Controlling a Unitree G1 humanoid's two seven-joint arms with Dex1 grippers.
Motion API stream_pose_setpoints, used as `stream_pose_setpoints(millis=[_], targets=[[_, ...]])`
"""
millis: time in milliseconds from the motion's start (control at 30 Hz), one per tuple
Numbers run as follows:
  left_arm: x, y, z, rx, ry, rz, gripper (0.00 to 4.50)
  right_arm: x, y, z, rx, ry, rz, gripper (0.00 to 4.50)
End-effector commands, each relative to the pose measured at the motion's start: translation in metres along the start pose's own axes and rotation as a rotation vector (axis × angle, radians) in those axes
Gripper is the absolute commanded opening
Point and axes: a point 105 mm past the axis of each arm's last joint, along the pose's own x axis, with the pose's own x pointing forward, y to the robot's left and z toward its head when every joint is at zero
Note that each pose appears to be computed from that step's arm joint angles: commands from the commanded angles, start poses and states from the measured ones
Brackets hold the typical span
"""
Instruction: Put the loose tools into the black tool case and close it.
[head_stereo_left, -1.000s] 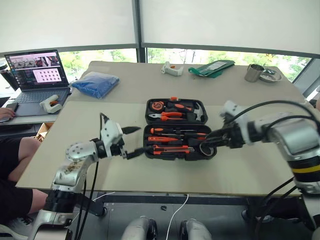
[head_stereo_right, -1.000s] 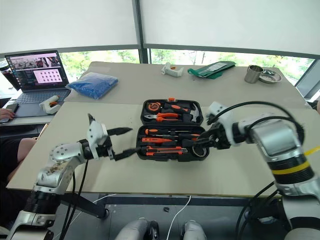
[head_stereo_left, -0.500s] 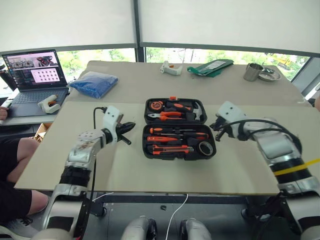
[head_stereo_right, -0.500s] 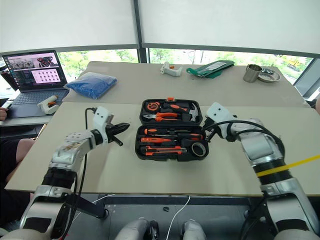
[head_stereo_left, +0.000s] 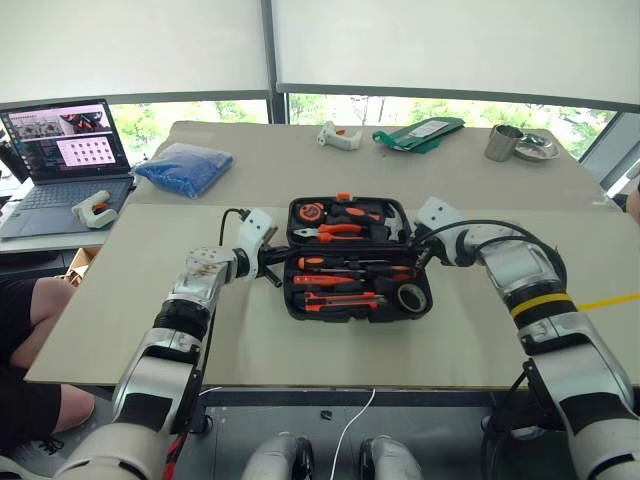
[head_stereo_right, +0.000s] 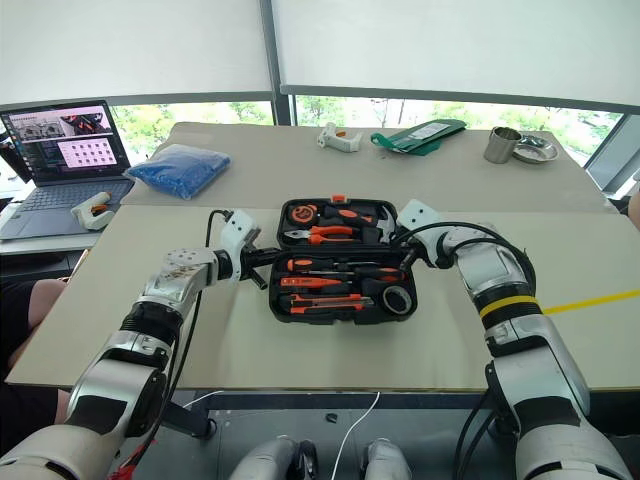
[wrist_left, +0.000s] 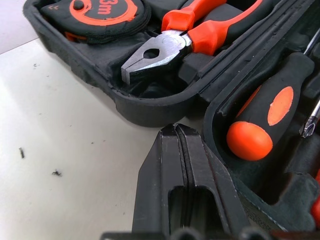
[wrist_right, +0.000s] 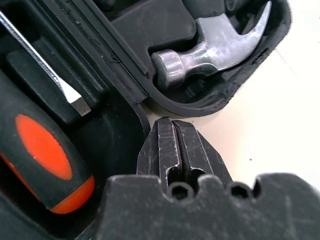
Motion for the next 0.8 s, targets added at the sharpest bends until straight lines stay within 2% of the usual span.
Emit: stream_pose_setpoints(millis=[33,200,400,567,600,633,700,800], targets=[[0.008,-0.027,0.018,0.073,-0.052,-0.152,0.06,-0.006,0.020,0.003,-0.006,-0.017,0.137,0.00],[-0.004,-0.040,0.001,0.172,0.064,-0.203,0.06,-0.025,0.034,-0.007,-0.001,0.005,0.181,0.00],[-0.023,-0.052,-0.002,0.142,0.065,-0.218,0.06,-0.047,0.051,-0.022,0.062,0.020,0.190,0.00],[-0.041,-0.042,-0.007,0.094,0.088,-0.174,0.06,-0.064,0.042,-0.026,0.072,-0.007,0.112,0.00],[-0.045,-0.040,-0.007,0.071,0.096,-0.167,0.06,-0.068,0.039,-0.024,0.092,-0.017,0.093,0.00],[-0.051,-0.030,-0.008,0.048,0.119,-0.126,0.06,-0.077,0.032,-0.025,0.197,-0.009,0.064,0.00],[-0.064,-0.012,-0.006,-0.012,0.146,-0.049,0.58,-0.092,0.028,-0.023,0.313,-0.014,0.060,0.60],[-0.072,-0.008,0.008,-0.240,0.125,-0.061,1.56,-0.102,0.033,-0.021,0.413,-0.010,0.096,1.53]])
